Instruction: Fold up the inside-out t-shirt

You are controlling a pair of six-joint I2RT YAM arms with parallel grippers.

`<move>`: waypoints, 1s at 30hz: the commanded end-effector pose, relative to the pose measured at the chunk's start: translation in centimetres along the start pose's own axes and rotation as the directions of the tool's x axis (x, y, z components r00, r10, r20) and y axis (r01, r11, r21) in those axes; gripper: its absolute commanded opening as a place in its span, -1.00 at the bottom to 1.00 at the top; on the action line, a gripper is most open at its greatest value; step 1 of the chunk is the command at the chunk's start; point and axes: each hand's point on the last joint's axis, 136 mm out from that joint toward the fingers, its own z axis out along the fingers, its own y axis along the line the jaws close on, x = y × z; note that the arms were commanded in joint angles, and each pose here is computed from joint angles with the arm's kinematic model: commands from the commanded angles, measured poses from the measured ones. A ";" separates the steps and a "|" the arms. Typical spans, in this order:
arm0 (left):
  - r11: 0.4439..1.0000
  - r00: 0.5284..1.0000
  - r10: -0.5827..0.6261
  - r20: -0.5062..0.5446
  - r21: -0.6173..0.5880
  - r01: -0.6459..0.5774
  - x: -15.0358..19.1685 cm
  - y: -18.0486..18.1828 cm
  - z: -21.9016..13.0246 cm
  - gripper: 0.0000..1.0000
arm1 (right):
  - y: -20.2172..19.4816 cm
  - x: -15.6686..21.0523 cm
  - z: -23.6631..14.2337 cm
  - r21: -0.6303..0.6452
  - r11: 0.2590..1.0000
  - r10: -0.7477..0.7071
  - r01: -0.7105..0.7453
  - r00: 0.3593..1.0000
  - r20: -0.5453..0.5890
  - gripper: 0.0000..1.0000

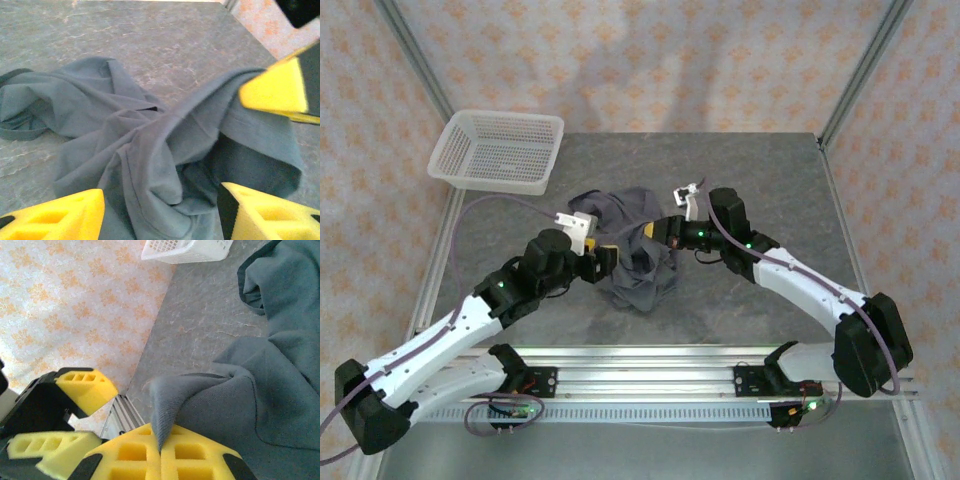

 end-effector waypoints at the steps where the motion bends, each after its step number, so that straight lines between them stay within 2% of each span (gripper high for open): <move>1: 0.994 1.000 0.012 -0.018 -0.107 -0.014 0.6 2.7 -0.1 0.15 | 1.2 -2.3 -0.6 -0.005 1.000 0.003 -0.003 0.997 0.077 -1.00; 2: 0.999 1.000 -0.011 -0.019 -0.049 0.010 0.3 2.3 -0.2 0.14 | 0.5 -2.6 -0.7 0.026 0.999 0.022 -0.024 0.996 0.088 -1.00; 3: 0.998 1.000 -0.024 -0.006 0.064 0.024 -0.3 0.6 -0.6 0.13 | -0.1 -2.7 -0.8 0.052 0.998 0.038 -0.043 0.995 0.091 -1.00; 4: 0.981 1.000 -0.010 0.024 0.195 0.006 -1.3 -1.8 -1.1 0.13 | -0.4 -2.7 -0.8 0.053 0.997 0.048 -0.053 0.995 0.087 -1.00; 6: 0.940 0.999 0.020 0.028 0.341 -0.028 -1.7 -4.9 -1.6 0.14 | -0.6 -2.8 -0.7 0.039 0.997 0.063 -0.066 0.994 0.089 -1.00; 9: 0.943 0.994 0.101 -0.031 0.322 -0.086 -0.4 -6.1 0.1 -0.10 | -0.8 -2.9 -0.5 0.039 0.996 0.075 -0.079 0.993 0.087 -1.00; 12: 0.933 0.995 0.096 -0.039 0.352 -0.076 0.0 -7.3 2.1 -0.18 | -0.7 -3.0 -0.3 0.033 0.995 0.092 -0.095 0.992 0.083 -1.00; 17: 0.954 0.994 0.068 -0.083 0.296 -0.040 1.5 -6.5 6.9 -0.18 | -0.5 -2.8 -0.6 0.032 0.995 0.092 -0.094 0.993 0.079 -1.00; 19: 0.978 0.993 0.057 -0.104 0.207 -0.034 1.5 -5.2 8.6 -0.17 | -0.4 -2.7 -0.7 0.037 0.995 0.086 -0.089 0.993 0.076 -1.00; 24: 0.994 0.994 0.075 -0.079 0.082 -0.069 1.5 -2.5 11.4 -0.02 | -0.2 -2.7 -1.1 0.040 0.996 0.079 -0.082 0.994 0.077 -1.00; 30: 0.991 0.999 -0.039 0.002 0.130 0.039 -1.0 -1.1 11.8 0.03 | 0.0 -2.2 -1.0 0.030 0.996 0.088 -0.090 0.995 0.055 -1.00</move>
